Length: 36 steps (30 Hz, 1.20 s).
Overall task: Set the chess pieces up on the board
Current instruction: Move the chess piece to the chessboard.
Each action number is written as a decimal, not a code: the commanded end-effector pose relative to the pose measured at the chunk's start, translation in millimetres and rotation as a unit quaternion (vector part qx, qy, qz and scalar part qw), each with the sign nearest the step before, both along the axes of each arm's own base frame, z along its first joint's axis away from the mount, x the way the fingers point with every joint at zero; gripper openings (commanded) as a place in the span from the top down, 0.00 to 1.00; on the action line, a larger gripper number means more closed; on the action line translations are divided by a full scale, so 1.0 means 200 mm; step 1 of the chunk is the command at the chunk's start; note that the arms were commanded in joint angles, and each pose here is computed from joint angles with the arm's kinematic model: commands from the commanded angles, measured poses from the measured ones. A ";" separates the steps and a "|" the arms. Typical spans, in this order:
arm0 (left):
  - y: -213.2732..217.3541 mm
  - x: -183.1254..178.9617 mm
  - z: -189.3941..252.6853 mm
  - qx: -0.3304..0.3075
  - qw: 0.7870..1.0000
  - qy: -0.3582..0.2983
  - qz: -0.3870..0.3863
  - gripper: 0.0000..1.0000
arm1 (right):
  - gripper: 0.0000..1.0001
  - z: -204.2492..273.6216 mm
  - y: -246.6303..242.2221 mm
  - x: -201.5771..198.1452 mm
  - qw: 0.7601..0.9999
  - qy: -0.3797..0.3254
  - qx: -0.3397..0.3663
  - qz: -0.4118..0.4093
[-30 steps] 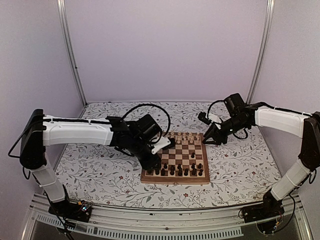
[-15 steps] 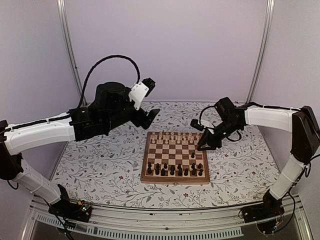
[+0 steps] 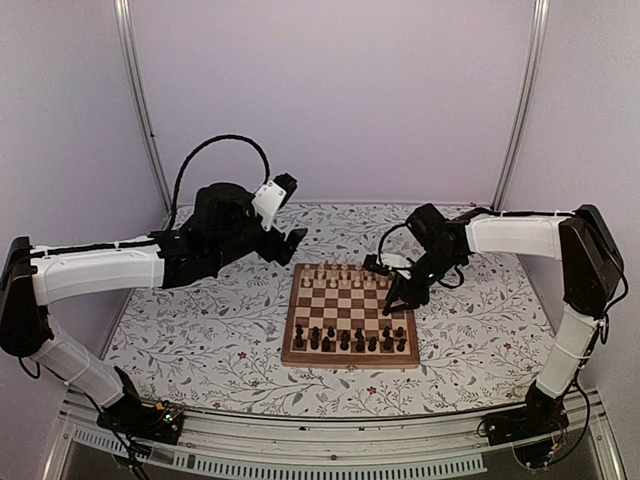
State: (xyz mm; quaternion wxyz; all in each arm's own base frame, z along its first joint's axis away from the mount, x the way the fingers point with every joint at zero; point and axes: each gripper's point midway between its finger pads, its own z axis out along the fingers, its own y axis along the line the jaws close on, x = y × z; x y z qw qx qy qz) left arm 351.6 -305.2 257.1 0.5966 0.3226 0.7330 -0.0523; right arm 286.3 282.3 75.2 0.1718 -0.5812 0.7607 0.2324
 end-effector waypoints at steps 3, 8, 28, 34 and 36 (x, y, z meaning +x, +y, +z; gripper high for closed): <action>-0.05 -0.01 0.06 -0.021 1.000 -0.004 -0.021 0.02 | 0.68 -0.04 0.03 0.03 1.000 -0.004 -0.019 0.008; -0.06 -0.02 0.06 -0.019 0.999 0.000 -0.026 0.03 | 0.72 -0.06 0.05 0.04 1.000 -0.004 -0.026 0.009; -0.10 -0.03 0.02 -0.012 0.999 0.018 -0.046 0.06 | 0.92 0.06 0.16 -0.09 0.999 0.008 0.009 0.048; -0.11 -0.03 0.01 -0.007 0.998 0.022 -0.050 0.06 | 0.92 0.07 0.21 -0.17 0.997 0.027 0.021 0.070; -0.11 -0.03 0.00 -0.006 0.998 0.024 -0.049 0.06 | 0.92 0.06 0.22 -0.19 0.996 0.032 0.020 0.076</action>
